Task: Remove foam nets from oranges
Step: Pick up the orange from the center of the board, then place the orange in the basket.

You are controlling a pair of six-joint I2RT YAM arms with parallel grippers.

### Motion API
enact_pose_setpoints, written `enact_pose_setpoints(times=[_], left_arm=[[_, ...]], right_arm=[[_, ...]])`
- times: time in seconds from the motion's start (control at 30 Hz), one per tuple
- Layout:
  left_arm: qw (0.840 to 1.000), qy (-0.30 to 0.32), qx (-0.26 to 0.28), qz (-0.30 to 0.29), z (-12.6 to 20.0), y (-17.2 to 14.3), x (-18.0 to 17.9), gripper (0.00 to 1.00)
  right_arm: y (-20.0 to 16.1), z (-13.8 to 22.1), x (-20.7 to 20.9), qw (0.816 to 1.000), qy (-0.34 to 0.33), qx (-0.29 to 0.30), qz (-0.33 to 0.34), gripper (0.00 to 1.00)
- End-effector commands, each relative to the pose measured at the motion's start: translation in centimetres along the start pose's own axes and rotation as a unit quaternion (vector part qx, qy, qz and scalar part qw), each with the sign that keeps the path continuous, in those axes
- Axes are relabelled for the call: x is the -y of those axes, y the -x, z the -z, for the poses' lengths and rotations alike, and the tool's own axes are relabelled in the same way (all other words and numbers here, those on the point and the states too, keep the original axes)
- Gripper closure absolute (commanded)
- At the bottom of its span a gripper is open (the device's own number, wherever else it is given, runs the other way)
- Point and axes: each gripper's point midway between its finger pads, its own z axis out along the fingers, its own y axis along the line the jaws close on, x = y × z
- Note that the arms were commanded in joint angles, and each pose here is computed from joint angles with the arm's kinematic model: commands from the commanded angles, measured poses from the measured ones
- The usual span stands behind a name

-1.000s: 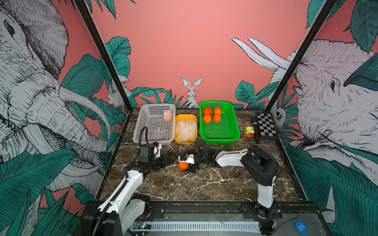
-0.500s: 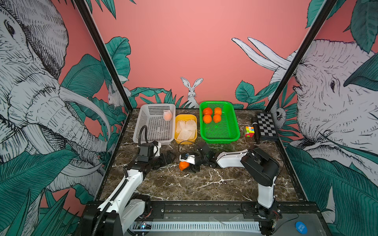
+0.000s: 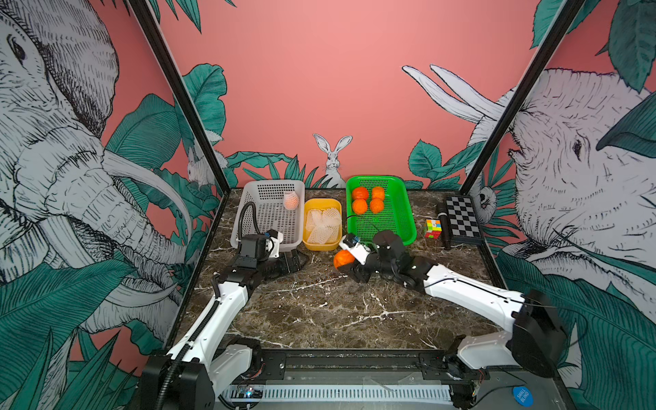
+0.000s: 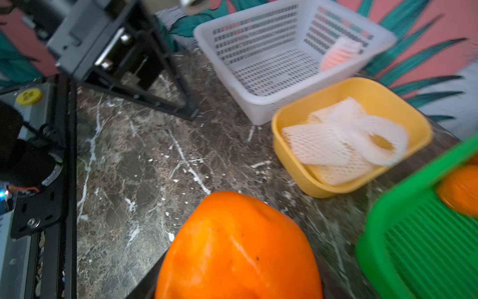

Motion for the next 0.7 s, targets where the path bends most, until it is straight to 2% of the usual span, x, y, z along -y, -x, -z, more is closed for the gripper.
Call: enact_pose_setpoints(times=[0.0,0.13,0.33,0.67], left_arm=[[0.999,-0.006,0.018,-0.027,1.1,1.5,1.7,0.01],[0.999,-0.005,0.035,-0.041,1.4,3.0,2.4,0.01],[0.998,-0.004,0.038,-0.059,0.8,5.2,3.1,0.01],[0.997,0.023,0.044,-0.063,0.3,7.1,2.0,0.01]], right_arm=[[-1.7,2.0,4.7,0.993,-0.068,-0.045,-0.086,0.53],[-1.6,2.3,9.8,0.982,-0.107,-0.060,-0.141,0.55],[-1.7,0.1,15.8,0.971,-0.122,-0.077,-0.192,0.55],[-2.8,-6.5,21.9,0.969,-0.126,-0.115,-0.181,0.52]])
